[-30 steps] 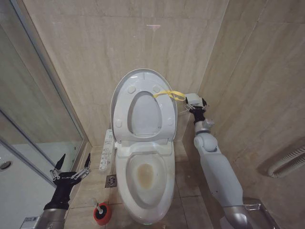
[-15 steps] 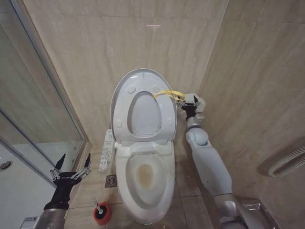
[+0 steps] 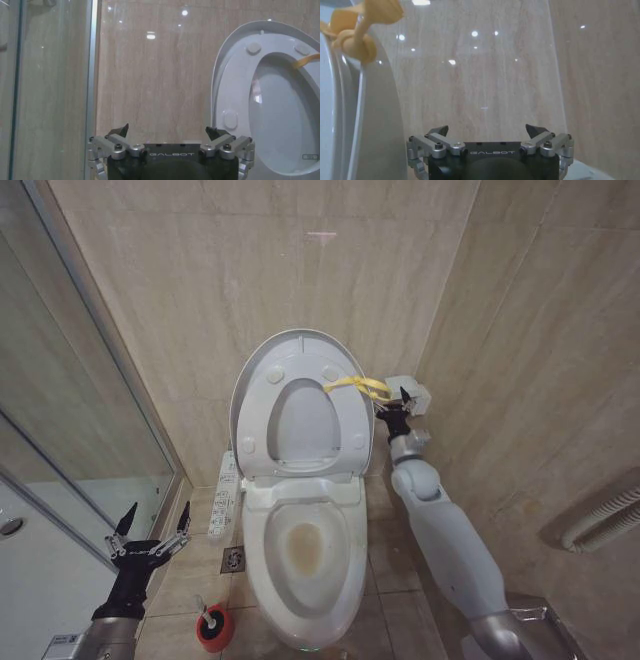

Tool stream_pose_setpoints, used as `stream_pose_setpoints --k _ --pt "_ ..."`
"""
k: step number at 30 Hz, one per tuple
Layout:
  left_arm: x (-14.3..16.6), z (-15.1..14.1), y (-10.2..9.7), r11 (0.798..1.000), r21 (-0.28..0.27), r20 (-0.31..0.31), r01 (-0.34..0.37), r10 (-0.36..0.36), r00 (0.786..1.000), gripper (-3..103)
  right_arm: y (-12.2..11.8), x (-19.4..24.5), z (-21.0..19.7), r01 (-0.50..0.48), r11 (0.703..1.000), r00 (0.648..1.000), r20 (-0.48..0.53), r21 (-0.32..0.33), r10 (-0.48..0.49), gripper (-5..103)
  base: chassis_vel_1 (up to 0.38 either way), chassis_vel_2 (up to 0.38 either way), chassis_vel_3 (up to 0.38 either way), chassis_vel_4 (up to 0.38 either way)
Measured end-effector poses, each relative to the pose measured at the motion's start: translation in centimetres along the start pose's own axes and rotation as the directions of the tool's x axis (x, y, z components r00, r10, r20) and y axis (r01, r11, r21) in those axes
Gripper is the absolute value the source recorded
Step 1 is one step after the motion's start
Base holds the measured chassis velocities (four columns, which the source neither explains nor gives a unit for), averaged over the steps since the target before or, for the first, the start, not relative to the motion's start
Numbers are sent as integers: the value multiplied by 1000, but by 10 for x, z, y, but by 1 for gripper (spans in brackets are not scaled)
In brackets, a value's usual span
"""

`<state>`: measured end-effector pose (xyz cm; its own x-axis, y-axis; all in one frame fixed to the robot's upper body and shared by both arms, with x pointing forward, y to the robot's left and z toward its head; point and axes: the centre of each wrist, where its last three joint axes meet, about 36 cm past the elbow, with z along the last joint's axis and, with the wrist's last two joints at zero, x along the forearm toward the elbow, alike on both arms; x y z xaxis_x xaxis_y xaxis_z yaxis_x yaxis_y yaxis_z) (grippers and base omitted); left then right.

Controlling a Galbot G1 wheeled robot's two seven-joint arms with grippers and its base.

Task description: Open the toilet lid, clean the toilet bowl with a toilet brush, close the toilet lid, and flush.

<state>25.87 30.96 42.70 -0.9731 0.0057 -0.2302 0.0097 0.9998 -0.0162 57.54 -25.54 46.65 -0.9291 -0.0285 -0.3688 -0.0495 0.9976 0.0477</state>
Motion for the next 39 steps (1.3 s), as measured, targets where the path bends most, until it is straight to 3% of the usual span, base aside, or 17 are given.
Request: stream_pose_setpoints --k 6,12,17,20,27,33,39 --pt "0 0 0 1000 0 0 0 0 1000 100 -14 39 13 -5 1000 999 -39 23 5 100 0 0 0 0" --pt "0 0 0 1000 0 0 0 0 1000 100 -14 91 25 -11 1000 995 -95 -1 10 100 0 0 0 0" --pt "0 0 0 1000 0 0 0 0 1000 100 -26 96 21 -22 999 996 -85 24 24 100 0 0 0 0" --pt "0 0 0 1000 0 0 0 0 1000 100 -48 85 13 -36 997 997 -59 73 41 100 0 0 0 0" --pt "0 0 0 1000 0 0 0 0 1000 100 -60 38 -8 -68 994 998 -9 84 69 100 0 0 0 0" --pt "0 0 0 1000 0 0 0 0 1000 100 -33 -20 -14 -71 997 997 15 31 71 100 0 0 0 0" --pt "0 0 0 1000 0 0 0 0 1000 100 -7 -36 -9 -35 999 999 7 9 35 100 0 0 0 0"
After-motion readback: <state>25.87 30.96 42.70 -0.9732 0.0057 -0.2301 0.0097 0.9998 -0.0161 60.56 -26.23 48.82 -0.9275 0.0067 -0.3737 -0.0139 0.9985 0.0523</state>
